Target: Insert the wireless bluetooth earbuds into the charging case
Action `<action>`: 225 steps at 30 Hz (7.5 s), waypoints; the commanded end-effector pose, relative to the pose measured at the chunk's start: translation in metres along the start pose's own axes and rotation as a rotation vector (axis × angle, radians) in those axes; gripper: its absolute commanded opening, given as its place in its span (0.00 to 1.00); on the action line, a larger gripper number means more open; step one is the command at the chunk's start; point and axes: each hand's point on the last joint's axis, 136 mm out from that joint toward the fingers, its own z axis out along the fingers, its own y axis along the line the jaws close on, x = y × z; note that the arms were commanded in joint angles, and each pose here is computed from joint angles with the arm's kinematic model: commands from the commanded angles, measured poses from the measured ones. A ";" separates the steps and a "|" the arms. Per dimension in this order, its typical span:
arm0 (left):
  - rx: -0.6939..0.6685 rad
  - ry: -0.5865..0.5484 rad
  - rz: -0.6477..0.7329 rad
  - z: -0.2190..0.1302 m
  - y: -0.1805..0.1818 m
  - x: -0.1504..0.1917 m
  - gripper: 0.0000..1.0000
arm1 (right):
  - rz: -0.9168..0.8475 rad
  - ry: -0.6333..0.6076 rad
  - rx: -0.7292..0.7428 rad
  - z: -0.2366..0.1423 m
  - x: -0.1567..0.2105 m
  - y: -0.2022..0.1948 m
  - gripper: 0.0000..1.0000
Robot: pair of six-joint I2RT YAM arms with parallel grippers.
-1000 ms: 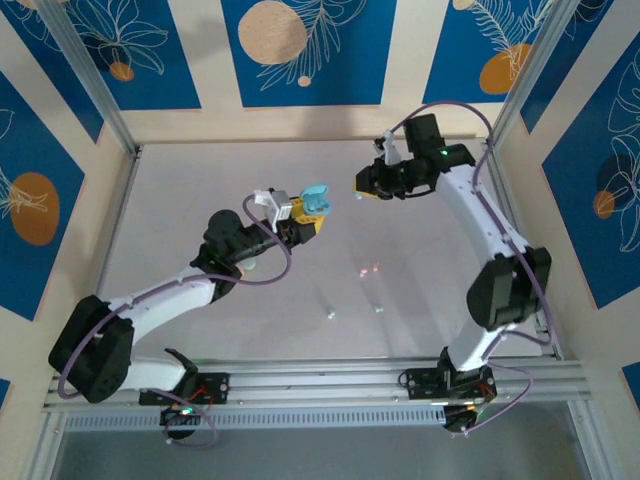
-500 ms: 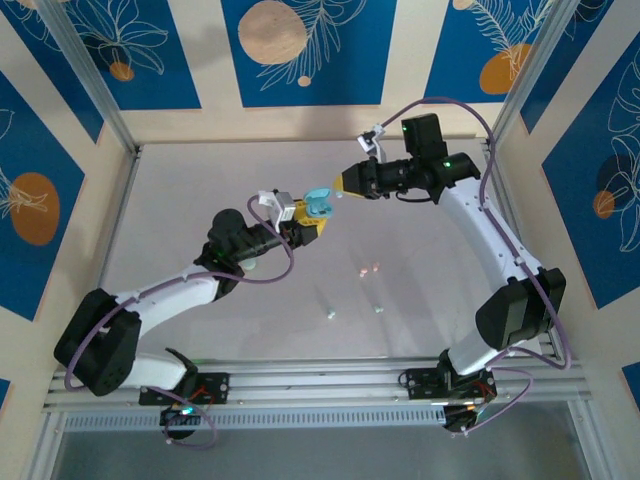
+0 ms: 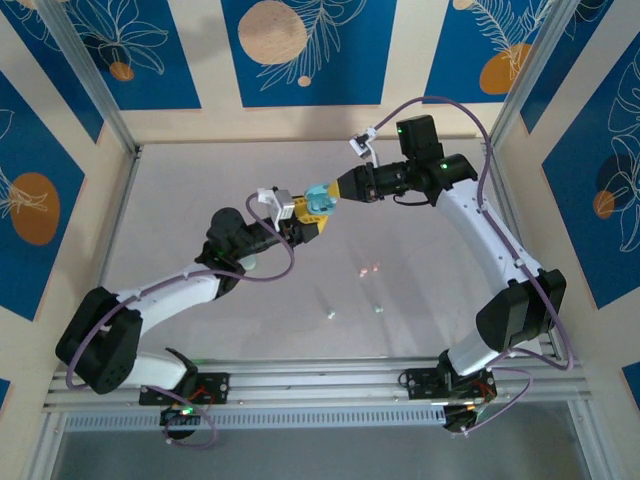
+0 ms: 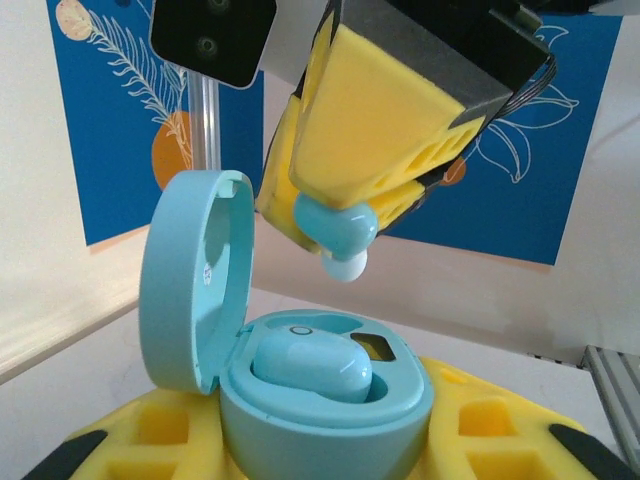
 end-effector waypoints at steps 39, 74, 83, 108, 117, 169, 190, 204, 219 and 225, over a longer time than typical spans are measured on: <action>0.083 -0.131 0.014 0.001 -0.012 -0.040 0.23 | -0.004 0.010 0.100 0.008 0.005 -0.018 0.26; 0.066 -0.099 0.054 -0.001 -0.011 -0.037 0.23 | -0.064 -0.123 0.093 -0.024 -0.015 0.009 0.38; 0.087 -0.066 0.065 0.001 -0.013 -0.027 0.23 | 0.100 -0.232 0.073 -0.021 -0.036 -0.007 0.41; 0.079 -0.108 0.040 0.003 -0.010 -0.037 0.24 | 0.180 0.000 -0.057 0.001 0.008 -0.002 0.51; 0.090 -0.130 0.043 0.006 -0.010 -0.043 0.24 | 0.337 0.061 -0.162 0.010 0.026 0.001 0.53; -0.479 0.357 -0.146 -0.040 0.063 -0.004 0.87 | 0.778 -0.143 0.266 0.032 0.035 -0.243 0.13; -0.586 0.430 -0.446 -0.076 0.093 0.033 0.65 | 0.826 0.017 0.492 0.087 0.050 -0.331 0.20; -0.675 0.622 -0.678 -0.089 0.110 0.095 0.69 | 0.776 0.051 0.652 0.053 0.064 -0.327 0.44; -1.029 0.905 -0.712 -0.160 0.137 0.163 0.77 | 0.548 -0.032 0.743 -0.006 0.031 -0.264 0.50; -1.192 1.047 -0.727 -0.189 0.144 0.190 0.72 | 0.523 -0.076 0.713 -0.020 0.030 -0.231 0.50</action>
